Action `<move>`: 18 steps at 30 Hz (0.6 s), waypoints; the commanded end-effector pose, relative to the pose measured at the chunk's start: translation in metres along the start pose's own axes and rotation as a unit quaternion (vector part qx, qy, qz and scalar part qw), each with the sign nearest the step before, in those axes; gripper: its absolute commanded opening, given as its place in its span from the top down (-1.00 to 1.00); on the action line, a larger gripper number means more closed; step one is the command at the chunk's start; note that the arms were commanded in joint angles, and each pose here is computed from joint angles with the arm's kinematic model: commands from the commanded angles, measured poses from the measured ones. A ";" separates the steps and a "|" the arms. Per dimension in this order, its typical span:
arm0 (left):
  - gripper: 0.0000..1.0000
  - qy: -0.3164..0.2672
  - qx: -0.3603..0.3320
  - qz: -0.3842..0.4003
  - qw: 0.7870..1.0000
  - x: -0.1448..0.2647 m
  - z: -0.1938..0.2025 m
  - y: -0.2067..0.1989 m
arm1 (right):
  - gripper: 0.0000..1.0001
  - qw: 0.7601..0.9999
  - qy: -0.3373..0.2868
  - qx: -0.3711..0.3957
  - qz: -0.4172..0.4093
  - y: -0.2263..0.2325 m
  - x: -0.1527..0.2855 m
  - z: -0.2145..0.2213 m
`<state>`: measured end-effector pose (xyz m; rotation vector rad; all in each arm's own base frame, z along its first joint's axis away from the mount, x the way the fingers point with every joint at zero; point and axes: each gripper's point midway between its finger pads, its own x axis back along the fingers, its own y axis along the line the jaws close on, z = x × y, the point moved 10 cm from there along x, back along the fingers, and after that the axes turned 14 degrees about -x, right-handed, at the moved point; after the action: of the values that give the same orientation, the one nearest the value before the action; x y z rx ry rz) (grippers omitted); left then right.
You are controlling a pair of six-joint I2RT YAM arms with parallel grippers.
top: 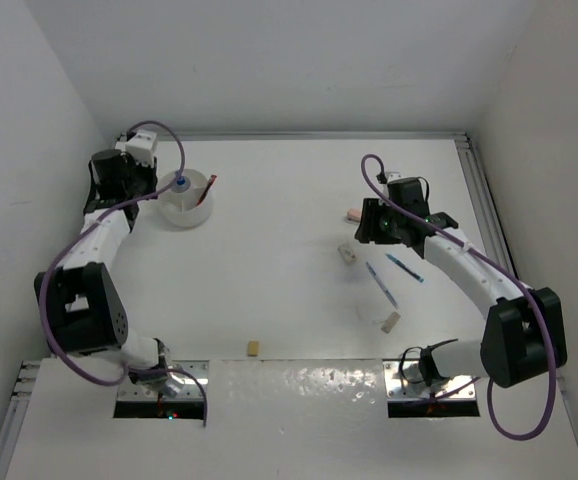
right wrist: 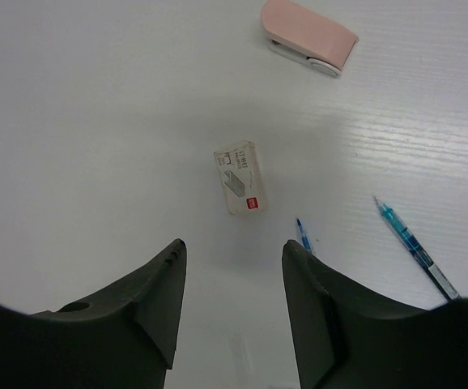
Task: Sort the stationery into containers
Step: Pick up the pen cap from the center of the board.
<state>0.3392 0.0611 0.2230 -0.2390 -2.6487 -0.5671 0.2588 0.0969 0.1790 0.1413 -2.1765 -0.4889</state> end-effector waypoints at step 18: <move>0.48 0.004 0.026 -0.086 0.996 -0.073 -0.019 0.053 | -0.20 1.000 -0.016 0.006 0.009 0.002 0.005 -0.012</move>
<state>0.4201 0.0885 0.1837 -0.0996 -2.5568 -0.5229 0.2617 0.0985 0.1796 0.1519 -2.1894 -0.5112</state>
